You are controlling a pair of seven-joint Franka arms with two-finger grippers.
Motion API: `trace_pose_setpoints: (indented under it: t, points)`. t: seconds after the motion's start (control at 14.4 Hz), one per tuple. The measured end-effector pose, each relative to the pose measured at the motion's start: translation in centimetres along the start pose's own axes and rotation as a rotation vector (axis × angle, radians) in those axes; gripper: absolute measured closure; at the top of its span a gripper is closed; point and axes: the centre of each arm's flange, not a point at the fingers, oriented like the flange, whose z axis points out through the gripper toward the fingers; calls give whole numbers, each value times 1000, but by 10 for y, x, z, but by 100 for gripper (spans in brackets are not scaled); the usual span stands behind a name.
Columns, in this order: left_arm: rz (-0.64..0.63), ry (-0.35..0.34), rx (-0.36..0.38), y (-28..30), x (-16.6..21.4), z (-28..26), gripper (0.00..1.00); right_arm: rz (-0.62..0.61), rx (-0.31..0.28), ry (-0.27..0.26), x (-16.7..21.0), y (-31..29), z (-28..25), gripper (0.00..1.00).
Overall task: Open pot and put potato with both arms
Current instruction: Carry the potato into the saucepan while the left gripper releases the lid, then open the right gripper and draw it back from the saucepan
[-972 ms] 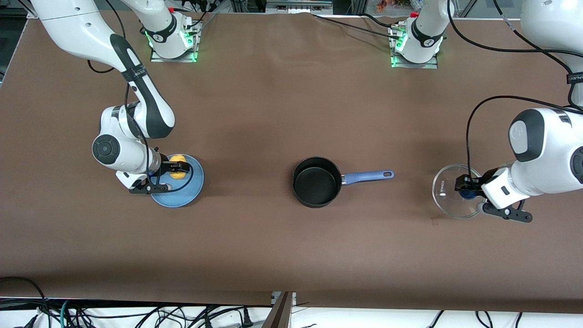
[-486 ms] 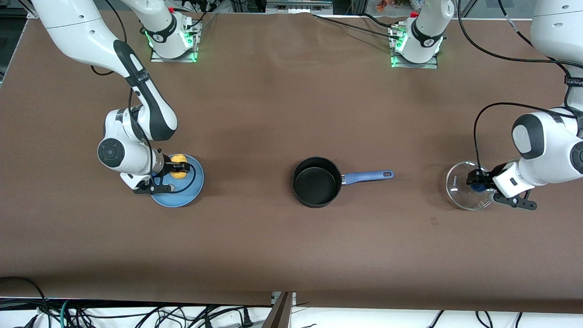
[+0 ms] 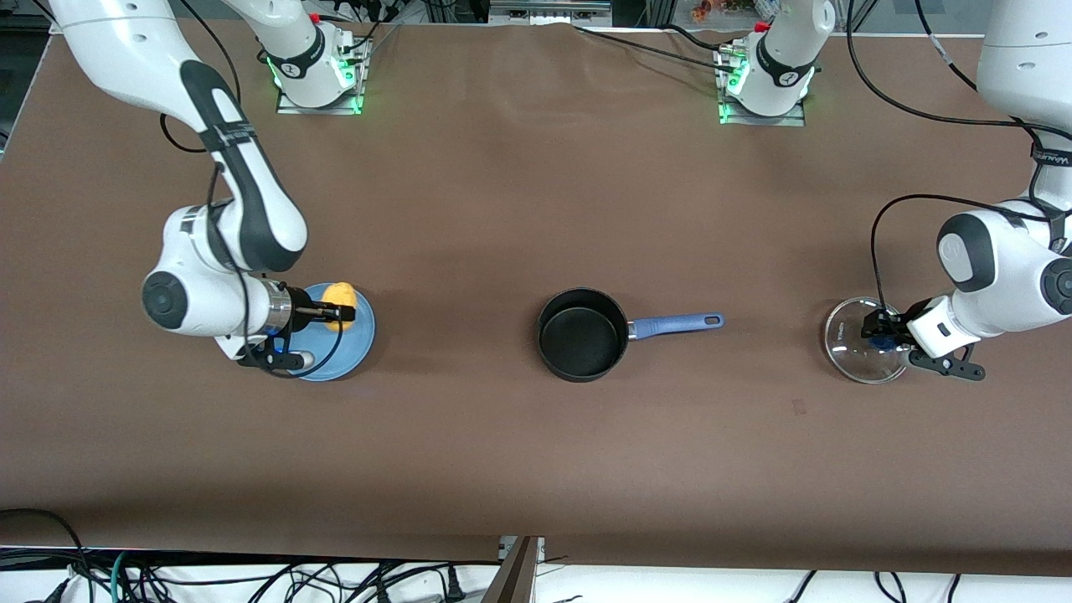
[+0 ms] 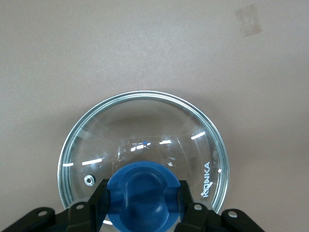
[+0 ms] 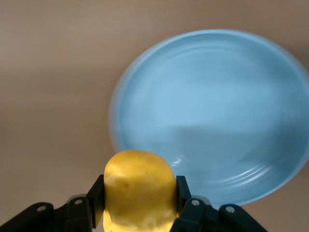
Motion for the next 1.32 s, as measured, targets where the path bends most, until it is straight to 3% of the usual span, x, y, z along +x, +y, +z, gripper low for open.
trace_pose_setpoints:
  t: [0.21, 0.35, 0.56, 0.83, 0.97, 1.04, 1.11, 1.25, 1.32]
  points:
    - [-8, 2, -8, -4, -2, 4, 40, 165, 157, -45, -13, -65, -3, 39]
    - [-12, 6, -9, -5, -2, 3, 27, 279, 218, -29, -25, -127, 7, 39]
    - [-11, 24, -12, 0, 10, -21, 0, 447, 337, 70, -44, -235, 37, 39]
    - [-53, -13, -25, 43, 26, -127, 0, 519, 483, 191, -80, -336, 108, 37]
    - [-92, -42, 29, 78, 17, -194, 0, 509, 482, 217, -76, -337, 125, 24]
    - [-119, -50, 44, 93, 8, -221, 0, 489, 469, 239, -70, -333, 124, 24]
    - [-137, -51, 50, 105, -1, -244, 0, 456, 452, 268, -65, -330, 119, 20]
    - [-148, -58, 53, 119, -16, -283, 0, 390, 417, 322, -59, -328, 112, 2]
    - [-151, -69, 52, 122, -21, -299, 0, 376, 411, 336, -57, -327, 109, 0]
